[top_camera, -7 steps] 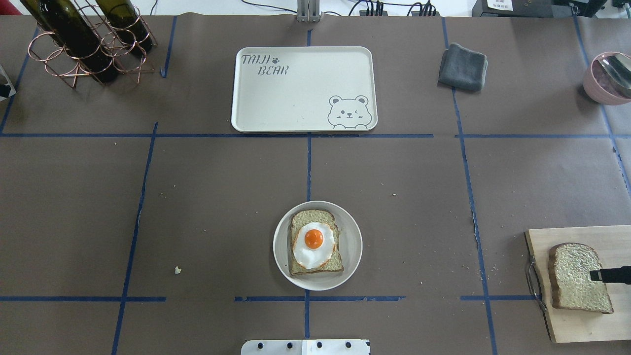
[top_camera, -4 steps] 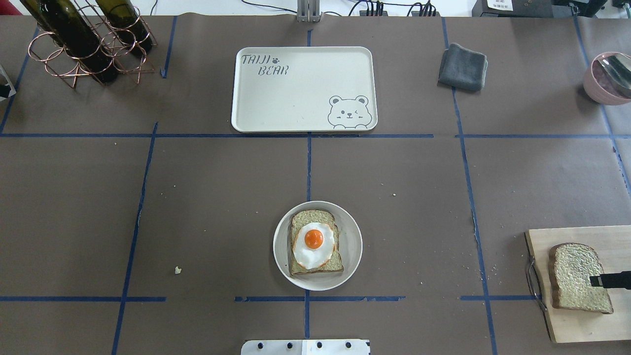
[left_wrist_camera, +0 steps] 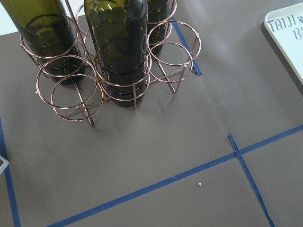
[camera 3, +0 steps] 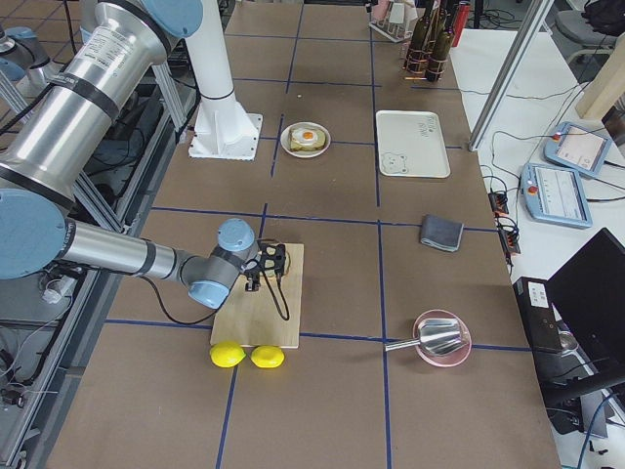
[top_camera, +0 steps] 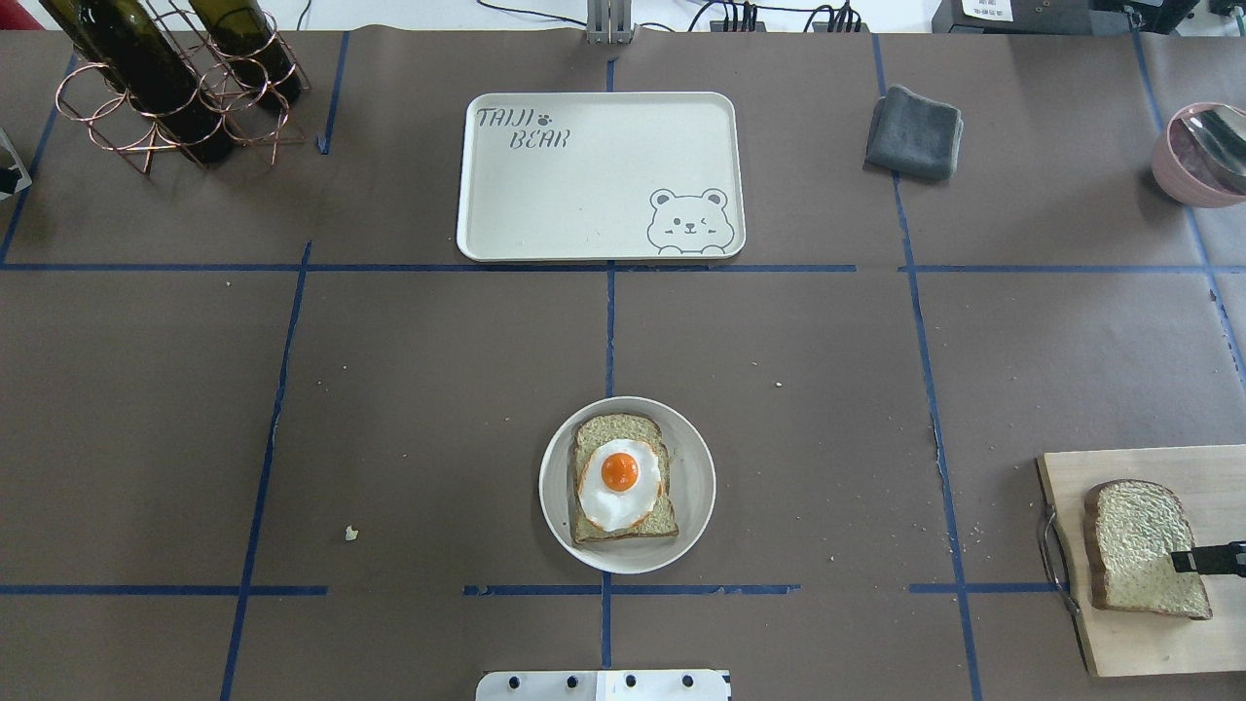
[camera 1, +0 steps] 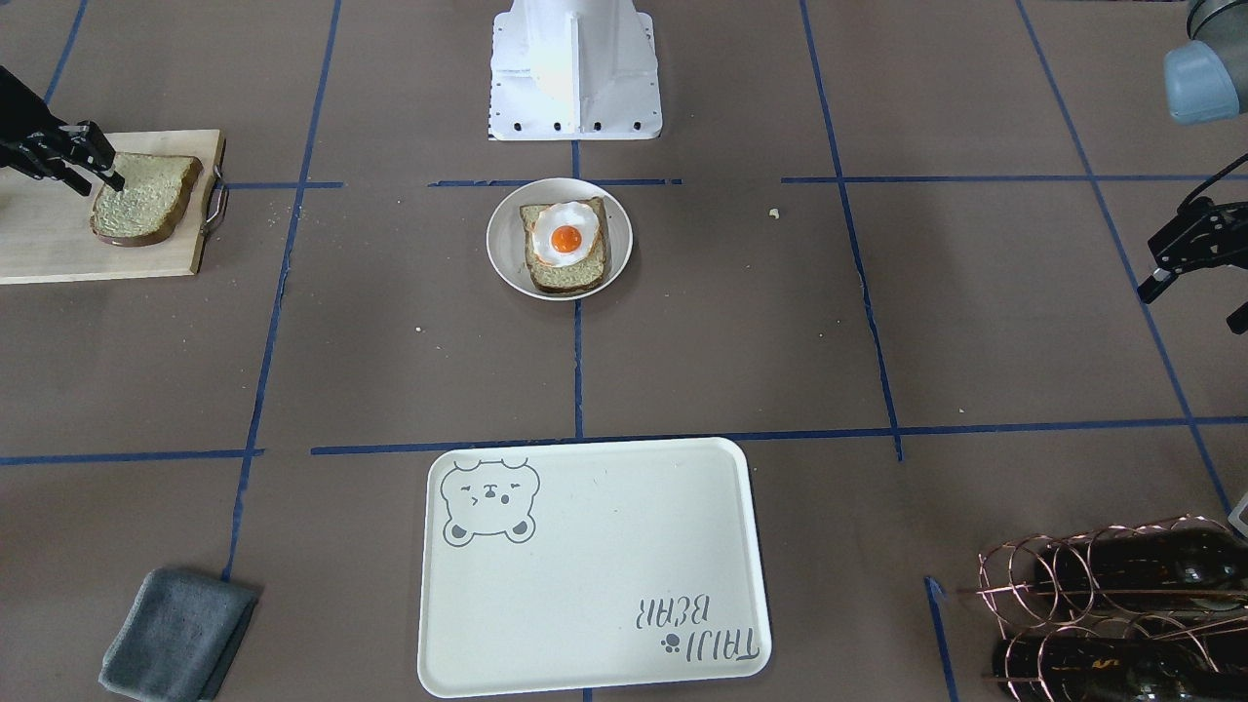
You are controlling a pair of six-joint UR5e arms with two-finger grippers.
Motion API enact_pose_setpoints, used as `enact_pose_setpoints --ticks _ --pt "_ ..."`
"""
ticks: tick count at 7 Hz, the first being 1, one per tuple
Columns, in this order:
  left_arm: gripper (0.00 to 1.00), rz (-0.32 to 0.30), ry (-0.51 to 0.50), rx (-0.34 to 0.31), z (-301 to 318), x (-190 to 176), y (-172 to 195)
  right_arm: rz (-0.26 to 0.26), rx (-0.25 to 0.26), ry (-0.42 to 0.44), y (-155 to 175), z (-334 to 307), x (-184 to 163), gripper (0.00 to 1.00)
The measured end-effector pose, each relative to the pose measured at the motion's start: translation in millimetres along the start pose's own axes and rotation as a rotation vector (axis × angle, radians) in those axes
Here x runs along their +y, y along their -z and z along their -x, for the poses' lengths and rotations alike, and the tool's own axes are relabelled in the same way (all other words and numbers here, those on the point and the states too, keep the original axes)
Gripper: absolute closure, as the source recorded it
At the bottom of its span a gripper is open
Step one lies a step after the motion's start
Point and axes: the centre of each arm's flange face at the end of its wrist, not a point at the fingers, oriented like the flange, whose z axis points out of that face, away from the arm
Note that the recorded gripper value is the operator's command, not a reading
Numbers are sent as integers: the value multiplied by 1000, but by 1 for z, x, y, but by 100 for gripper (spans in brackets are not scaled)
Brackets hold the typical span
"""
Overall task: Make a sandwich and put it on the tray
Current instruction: 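Close the right gripper on the bread slice on the cutting board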
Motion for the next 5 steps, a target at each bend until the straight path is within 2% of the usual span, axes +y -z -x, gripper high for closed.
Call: enact_pose_setpoints --ticks 5 --pt "0 2 2 -1 1 1 -1 -3 -7 3 2 4 -1 100"
